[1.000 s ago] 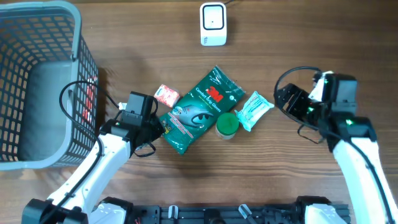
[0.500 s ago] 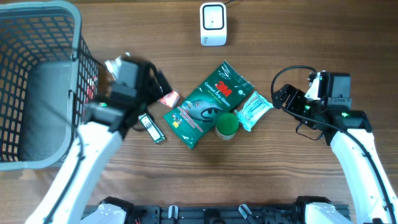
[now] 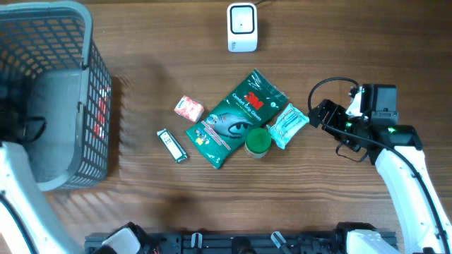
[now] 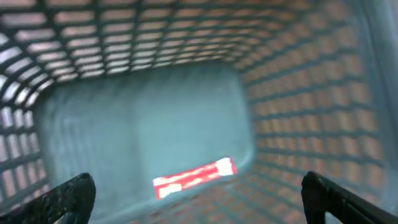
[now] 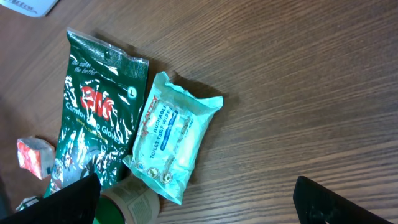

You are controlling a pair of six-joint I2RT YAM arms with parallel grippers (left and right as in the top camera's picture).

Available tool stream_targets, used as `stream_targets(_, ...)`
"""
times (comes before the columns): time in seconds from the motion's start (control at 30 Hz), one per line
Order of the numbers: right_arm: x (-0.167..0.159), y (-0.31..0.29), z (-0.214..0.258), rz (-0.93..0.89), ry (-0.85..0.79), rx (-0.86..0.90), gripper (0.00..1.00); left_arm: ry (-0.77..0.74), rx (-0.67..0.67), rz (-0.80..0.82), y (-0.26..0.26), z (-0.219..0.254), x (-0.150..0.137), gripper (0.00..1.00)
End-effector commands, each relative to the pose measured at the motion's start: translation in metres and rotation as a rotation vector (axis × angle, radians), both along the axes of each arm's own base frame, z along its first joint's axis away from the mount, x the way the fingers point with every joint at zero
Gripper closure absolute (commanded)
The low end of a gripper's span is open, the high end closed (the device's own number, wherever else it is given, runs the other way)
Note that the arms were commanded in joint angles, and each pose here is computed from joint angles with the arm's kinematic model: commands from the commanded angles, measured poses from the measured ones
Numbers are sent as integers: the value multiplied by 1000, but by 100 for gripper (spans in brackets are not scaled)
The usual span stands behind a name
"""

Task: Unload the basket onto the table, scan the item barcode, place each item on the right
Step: 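Reach into the basket and grasp the red tube with the left gripper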

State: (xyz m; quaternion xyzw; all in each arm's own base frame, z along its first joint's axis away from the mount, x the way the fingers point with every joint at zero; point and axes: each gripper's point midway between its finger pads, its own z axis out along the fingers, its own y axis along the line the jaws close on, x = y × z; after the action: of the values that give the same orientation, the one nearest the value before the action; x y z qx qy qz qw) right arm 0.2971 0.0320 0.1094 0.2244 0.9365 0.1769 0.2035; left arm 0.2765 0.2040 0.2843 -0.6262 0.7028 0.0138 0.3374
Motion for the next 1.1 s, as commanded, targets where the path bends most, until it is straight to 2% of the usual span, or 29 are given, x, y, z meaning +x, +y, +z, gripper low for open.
stream_targets(0.0, 4, 1, 1, -1, -9, 10, 0, 119, -155, -22, 6, -52, 9, 0)
stream_targets(0.07, 4, 1, 1, -2, -8, 11, 0, 189, -185, -96, 6, -79, 22, 0)
stream_targets(0.17, 3, 1, 1, -2, -3, 11, 0, 270, -280, -321, -7, -132, 51, 0)
stream_targets(0.27, 3, 1, 1, -2, -4, 11, 0, 377, -302, -460, -11, -172, 58, 0)
stream_targets(0.37, 4, 1, 1, -3, -6, 12, 0, 433, -248, -649, -20, -195, 75, 0)
stream_targets(0.47, 3, 1, 1, -3, -3, 11, 0, 439, -176, -772, -29, -203, 93, 0)
stream_targets(0.57, 4, 1, 1, -3, -5, 11, 0, 481, -168, -870, -40, -216, 96, 0)
stream_targets(0.67, 3, 1, 1, -3, -4, 11, 0, 534, -217, -904, -48, -239, 91, 0)
stream_targets(0.8, 3, 1, 1, -3, -4, 11, 0, 634, -297, -999, -57, -263, 70, 0)
stream_targets(0.9, 4, 1, 1, -3, -6, 11, 0, 708, -310, -993, -54, -271, 57, 0)
stream_targets(1.03, 4, 1, 1, -2, -7, 11, 0, 949, -148, -515, 7, -262, 24, 1)
stream_targets(1.07, 4, 1, 1, -2, -7, 11, 0, 957, -152, -470, 10, -261, 19, 3)
